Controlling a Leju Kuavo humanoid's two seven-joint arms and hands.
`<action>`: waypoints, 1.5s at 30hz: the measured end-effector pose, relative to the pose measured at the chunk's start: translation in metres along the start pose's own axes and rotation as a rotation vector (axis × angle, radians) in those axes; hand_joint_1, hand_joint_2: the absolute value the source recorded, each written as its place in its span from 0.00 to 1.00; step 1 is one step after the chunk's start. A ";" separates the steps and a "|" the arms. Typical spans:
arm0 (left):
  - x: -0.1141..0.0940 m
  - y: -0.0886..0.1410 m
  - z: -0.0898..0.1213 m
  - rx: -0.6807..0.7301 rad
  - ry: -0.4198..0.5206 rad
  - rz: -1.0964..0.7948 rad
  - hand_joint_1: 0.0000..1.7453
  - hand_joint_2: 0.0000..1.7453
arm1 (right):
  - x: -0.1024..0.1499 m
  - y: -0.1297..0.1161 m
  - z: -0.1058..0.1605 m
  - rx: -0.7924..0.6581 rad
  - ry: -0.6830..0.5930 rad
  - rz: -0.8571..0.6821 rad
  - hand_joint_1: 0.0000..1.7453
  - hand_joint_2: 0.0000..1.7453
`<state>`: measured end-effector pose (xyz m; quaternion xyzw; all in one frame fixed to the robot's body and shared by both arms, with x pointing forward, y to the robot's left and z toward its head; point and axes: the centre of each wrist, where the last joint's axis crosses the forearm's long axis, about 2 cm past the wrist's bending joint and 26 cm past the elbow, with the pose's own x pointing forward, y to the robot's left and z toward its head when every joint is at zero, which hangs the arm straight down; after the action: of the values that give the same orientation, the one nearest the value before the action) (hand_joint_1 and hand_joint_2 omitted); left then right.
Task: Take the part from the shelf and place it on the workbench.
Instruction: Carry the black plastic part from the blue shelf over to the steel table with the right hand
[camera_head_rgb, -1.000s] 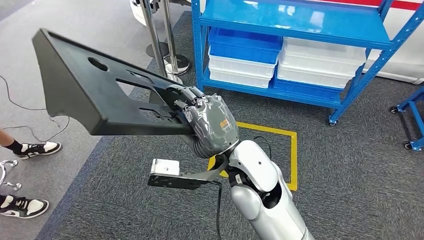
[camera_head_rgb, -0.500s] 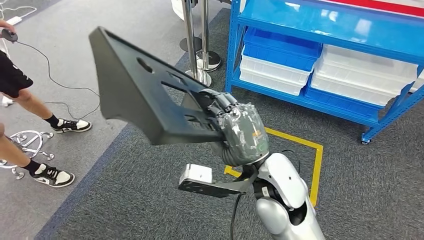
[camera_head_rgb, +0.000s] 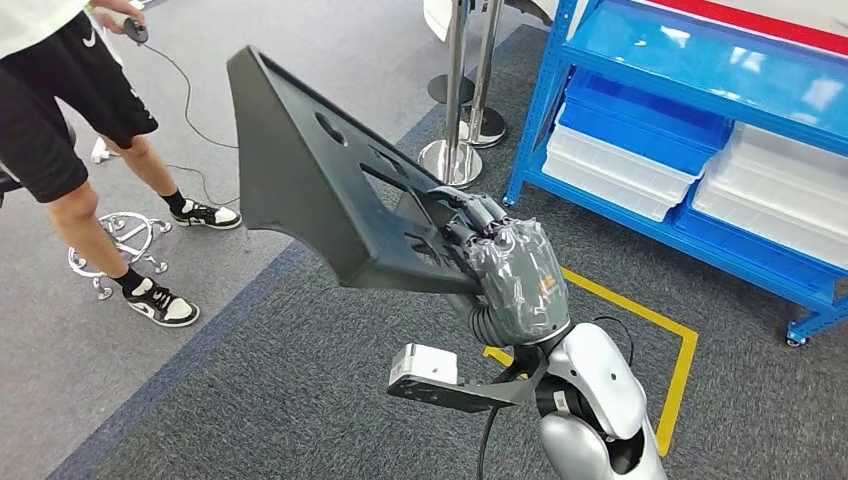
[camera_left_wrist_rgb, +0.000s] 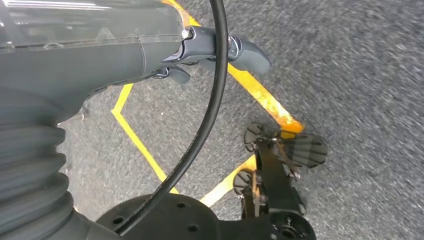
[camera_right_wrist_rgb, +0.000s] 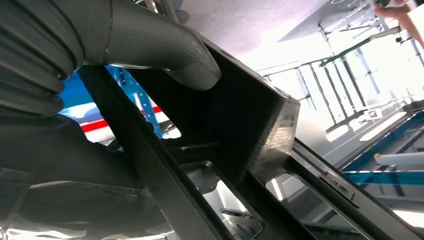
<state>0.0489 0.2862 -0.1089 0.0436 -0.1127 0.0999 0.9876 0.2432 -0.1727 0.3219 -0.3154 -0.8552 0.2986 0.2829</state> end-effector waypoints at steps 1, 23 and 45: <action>0.000 -0.001 0.000 -0.003 0.000 -0.001 0.00 1.00 | -0.001 -0.001 0.001 -0.003 0.002 0.002 1.00 1.00; -0.001 -0.003 0.000 -0.013 -0.007 -0.002 0.00 1.00 | -0.010 -0.006 0.007 -0.008 0.029 0.021 1.00 1.00; -0.002 -0.001 0.001 -0.009 -0.013 -0.020 0.00 1.00 | -0.017 -0.010 0.007 -0.020 0.043 0.032 1.00 1.00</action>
<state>0.0474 0.2854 -0.1088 0.0408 -0.1193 0.0891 0.9880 0.2459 -0.1933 0.3190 -0.3384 -0.8466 0.2879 0.2931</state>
